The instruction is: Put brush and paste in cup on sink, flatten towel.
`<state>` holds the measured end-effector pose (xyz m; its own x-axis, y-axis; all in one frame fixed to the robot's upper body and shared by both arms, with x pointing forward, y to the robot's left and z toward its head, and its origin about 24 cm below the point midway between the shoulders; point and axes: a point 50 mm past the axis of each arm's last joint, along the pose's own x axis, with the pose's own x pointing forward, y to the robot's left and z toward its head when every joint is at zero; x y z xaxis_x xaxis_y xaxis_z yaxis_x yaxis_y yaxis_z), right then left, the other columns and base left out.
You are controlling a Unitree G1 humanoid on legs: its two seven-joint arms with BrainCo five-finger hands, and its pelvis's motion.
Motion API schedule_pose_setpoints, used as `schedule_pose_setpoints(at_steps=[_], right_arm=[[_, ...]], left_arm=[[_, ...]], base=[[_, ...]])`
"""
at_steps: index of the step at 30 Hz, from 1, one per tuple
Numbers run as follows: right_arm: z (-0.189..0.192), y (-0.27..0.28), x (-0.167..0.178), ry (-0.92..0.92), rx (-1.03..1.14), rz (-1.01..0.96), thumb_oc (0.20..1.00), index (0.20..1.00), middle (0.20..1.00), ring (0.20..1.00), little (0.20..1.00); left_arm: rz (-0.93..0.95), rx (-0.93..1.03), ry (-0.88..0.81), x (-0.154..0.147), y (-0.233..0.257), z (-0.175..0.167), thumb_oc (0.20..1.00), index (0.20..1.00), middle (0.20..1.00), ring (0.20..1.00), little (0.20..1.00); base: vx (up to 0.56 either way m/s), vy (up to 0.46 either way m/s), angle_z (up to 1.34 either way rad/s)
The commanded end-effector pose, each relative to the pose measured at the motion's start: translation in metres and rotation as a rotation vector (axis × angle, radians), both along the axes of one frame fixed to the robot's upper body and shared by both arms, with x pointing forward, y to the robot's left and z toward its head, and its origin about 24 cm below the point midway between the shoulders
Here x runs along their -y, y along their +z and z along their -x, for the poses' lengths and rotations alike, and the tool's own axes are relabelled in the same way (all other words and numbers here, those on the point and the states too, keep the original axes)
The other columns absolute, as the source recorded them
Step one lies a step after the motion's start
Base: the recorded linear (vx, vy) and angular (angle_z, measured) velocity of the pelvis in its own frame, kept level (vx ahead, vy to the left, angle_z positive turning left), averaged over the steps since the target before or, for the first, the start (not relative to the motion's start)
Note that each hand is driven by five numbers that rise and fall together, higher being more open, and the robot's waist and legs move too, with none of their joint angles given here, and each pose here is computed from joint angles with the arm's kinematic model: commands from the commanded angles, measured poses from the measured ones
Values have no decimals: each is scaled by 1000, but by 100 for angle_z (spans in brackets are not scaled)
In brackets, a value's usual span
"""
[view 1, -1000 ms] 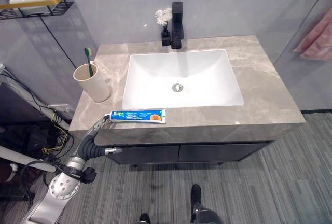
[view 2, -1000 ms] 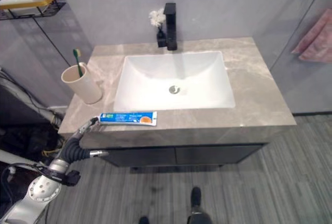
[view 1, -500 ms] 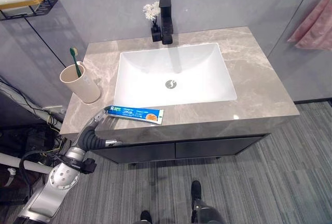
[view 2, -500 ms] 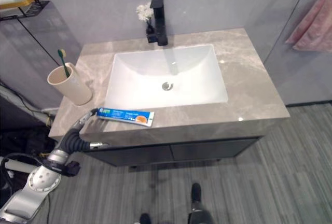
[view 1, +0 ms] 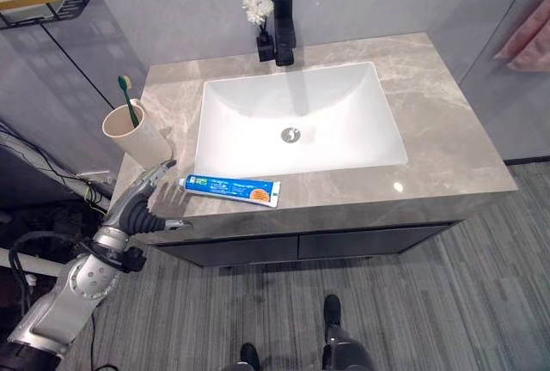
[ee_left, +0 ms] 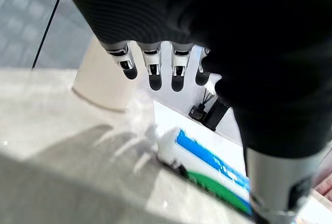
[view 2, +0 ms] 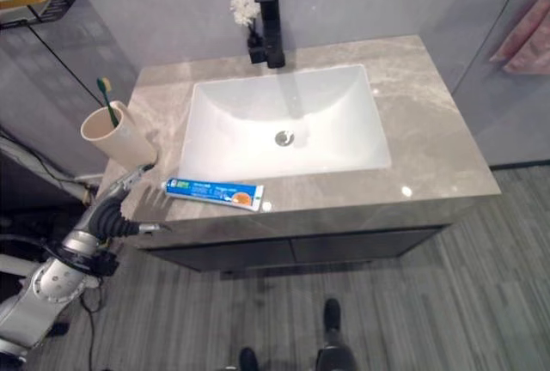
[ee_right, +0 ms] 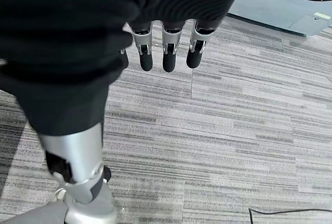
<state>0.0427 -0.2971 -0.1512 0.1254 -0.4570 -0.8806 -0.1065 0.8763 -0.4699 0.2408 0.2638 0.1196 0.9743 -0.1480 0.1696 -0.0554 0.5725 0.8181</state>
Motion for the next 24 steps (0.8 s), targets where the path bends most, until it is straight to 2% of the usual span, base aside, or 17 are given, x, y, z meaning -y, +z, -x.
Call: schedule_pose_setpoints(at_steps=[1,24], right_arm=[[-12,3,5,5,18,25,1000,1000,1000,1000,1000],[-19,3,1,-5,67,17,1000,1000,1000,1000,1000]], left_arm=[[-68,120,28,-10,26,-9,1000,1000,1000,1000,1000],[-68,48,-31,6,14,-29,1000,1000,1000,1000,1000]], base=[[0,0,0],[0,2,-6]])
